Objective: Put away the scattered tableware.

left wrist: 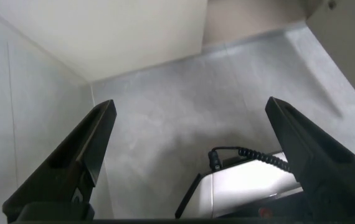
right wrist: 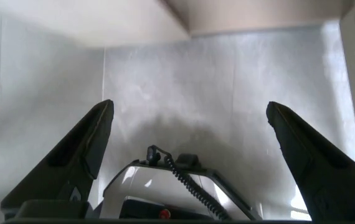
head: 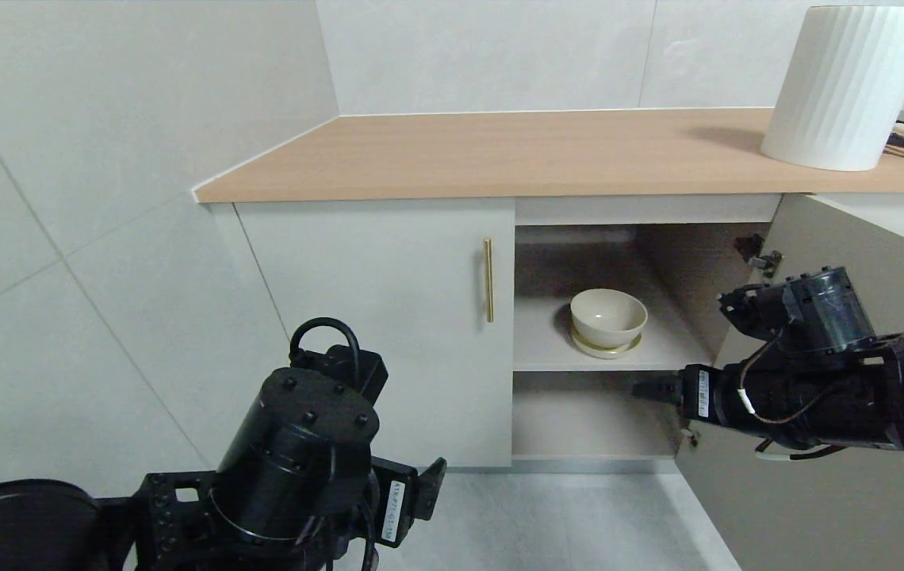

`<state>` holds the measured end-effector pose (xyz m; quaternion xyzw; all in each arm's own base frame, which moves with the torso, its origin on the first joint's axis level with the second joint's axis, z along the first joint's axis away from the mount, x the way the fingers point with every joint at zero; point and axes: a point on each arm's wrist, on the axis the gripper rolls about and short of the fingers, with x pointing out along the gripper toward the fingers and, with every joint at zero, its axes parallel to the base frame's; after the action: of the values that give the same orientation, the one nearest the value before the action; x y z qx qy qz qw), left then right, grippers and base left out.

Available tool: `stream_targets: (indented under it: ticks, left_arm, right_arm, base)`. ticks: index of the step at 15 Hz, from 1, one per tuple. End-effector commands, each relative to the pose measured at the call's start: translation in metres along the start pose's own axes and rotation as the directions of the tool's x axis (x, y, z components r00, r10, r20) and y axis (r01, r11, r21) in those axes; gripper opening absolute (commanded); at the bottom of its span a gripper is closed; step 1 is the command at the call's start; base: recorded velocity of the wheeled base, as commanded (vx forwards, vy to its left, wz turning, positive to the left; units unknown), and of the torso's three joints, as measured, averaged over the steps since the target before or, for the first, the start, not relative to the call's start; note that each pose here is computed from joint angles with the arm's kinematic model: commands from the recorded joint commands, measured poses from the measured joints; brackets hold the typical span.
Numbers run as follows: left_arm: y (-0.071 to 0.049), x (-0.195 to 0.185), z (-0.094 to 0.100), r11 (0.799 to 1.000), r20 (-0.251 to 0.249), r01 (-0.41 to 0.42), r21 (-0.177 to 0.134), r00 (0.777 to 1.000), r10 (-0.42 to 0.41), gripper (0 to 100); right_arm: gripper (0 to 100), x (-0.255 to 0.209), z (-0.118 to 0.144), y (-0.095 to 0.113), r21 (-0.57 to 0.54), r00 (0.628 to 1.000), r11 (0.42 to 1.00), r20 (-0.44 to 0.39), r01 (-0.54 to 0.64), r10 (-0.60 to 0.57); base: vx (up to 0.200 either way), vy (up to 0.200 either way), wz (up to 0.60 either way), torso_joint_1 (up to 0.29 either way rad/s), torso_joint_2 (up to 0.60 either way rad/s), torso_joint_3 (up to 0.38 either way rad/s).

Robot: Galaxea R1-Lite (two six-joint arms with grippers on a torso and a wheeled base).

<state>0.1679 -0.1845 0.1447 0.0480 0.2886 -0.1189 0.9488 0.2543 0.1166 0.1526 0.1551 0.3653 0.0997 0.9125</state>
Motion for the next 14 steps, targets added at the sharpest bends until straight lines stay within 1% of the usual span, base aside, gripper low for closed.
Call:
stream_targets:
  ticks: [1, 6, 10, 11, 12, 13, 14]
  left_arm:
    - [0.000, 0.001, 0.000, 1.000, -0.003, -0.001, 0.001, 1.000, 0.001, 100]
    - [-0.001, 0.001, -0.001, 1.000, -0.004, -0.004, 0.004, 1.000, 0.004, 100]
    - [-0.001, 0.003, -0.002, 1.000, -0.008, -0.005, 0.007, 1.000, 0.005, 100]
    - [-0.001, 0.002, -0.001, 1.000, -0.005, -0.005, 0.007, 1.000, 0.005, 100]
    - [0.000, 0.000, 0.000, 1.000, 0.001, -0.003, 0.003, 1.000, 0.003, 100]
    - [0.000, -0.001, 0.001, 1.000, 0.007, -0.003, 0.000, 1.000, 0.003, 100]
    - [0.001, -0.002, 0.002, 1.000, 0.013, -0.008, -0.003, 1.000, 0.008, 100]
  right_arm:
    - [100, 0.001, -0.001, 0.000, 0.000, 1.000, 1.000, -0.004, 0.002, -0.002]
    - [100, 0.000, 0.000, 0.000, 0.000, 1.000, 1.000, 0.000, -0.001, 0.001]
    - [100, -0.017, 0.003, 0.002, -0.001, 0.999, 0.999, 0.010, -0.044, 0.044]
    - [100, -0.037, 0.003, 0.003, -0.005, 0.997, 0.997, -0.005, -0.074, 0.074]
    - [100, -0.051, 0.001, 0.001, -0.020, 0.997, 0.997, -0.017, -0.080, 0.080]
    - [100, -0.066, -0.001, 0.000, -0.063, 0.997, 0.995, -0.029, -0.077, 0.075]
    - [100, -0.078, -0.006, -0.004, -0.106, 0.996, 0.992, -0.058, -0.067, 0.061]
  base:
    - [-0.200, 0.000, 0.00, -0.002, 0.00, 0.002]
    - [-0.200, 0.000, 0.00, -0.004, 0.00, 0.003]
    - [0.000, 0.000, 0.00, 0.000, 0.00, 0.000]
    - [0.000, 0.000, 0.00, 0.000, 0.00, 0.000]
    - [0.000, 0.000, 0.00, 0.000, 0.00, 0.000]
    - [0.000, 0.000, 0.00, 0.000, 0.00, 0.000]
    - [0.000, 0.000, 0.00, 0.000, 0.00, 0.000]
